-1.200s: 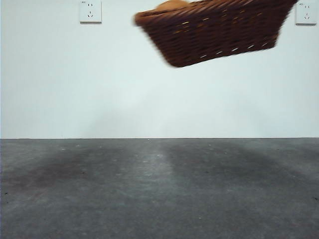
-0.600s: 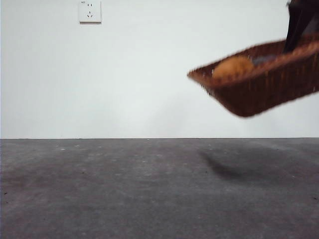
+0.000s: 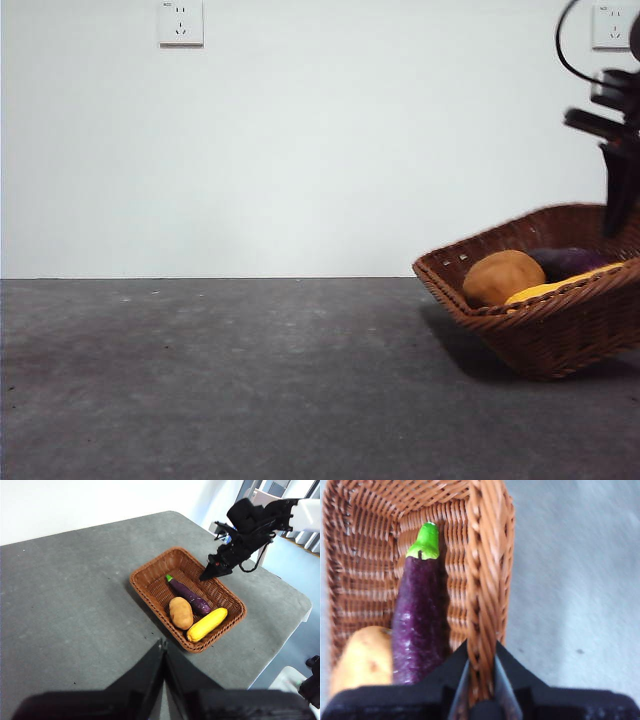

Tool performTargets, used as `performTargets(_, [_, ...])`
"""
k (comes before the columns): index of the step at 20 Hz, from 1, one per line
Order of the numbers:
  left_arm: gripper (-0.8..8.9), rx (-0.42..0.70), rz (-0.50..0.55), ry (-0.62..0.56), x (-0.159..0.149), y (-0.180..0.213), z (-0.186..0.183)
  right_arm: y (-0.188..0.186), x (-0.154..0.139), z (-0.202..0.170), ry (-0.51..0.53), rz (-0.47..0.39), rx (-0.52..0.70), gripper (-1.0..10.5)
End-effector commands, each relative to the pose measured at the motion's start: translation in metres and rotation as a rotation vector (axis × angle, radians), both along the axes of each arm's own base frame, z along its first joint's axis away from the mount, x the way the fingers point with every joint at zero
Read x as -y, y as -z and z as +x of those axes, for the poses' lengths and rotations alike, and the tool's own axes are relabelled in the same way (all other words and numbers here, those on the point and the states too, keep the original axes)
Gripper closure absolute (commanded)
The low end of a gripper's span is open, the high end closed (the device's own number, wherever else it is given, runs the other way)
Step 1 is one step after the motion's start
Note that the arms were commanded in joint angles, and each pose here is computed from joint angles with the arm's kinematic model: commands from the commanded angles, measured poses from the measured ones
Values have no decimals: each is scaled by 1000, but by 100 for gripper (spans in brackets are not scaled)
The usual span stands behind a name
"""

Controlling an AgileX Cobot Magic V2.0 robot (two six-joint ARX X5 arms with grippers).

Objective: Help me put the vegetables on the table into the basket

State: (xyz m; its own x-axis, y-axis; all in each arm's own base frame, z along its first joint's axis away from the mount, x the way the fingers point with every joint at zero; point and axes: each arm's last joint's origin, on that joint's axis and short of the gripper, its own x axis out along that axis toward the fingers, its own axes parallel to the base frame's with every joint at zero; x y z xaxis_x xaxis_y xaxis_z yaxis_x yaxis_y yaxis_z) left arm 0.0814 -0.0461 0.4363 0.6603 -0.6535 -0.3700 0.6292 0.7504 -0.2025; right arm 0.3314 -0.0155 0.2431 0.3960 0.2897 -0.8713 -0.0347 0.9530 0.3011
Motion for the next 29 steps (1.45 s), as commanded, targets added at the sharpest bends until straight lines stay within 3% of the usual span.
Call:
performTargets(1, [822,9,9,-2,0,0,1,12,2,0,-37,-6,22,959])
performTargets(10, [822,-6,15,-2,2,1,5,57,5,16,-23,-60,-56,959])
performTargets(15, [822,-19,20,-1,4,2,9,63,5,21,-18,-74,-42,935])
performTargets(16, [822,-25,23,-1,4,3,11,63,5,22,-18,-75,-36,870])
performTargets(18, [822,-37,28,-2,6,4,15,62,6,24,-18,-77,-16,613])
performTargets(21, [822,-53,35,-1,8,6,21,55,6,27,-16,-78,12,565])
performTargets(24, [821,-56,40,1,9,6,22,19,6,26,-15,-81,33,568])
performTargets(27, [821,-53,52,7,9,7,22,-48,4,2,4,-73,96,580])
performTargets(29, [821,-58,63,11,9,8,22,-93,-5,-29,-29,-20,109,719])
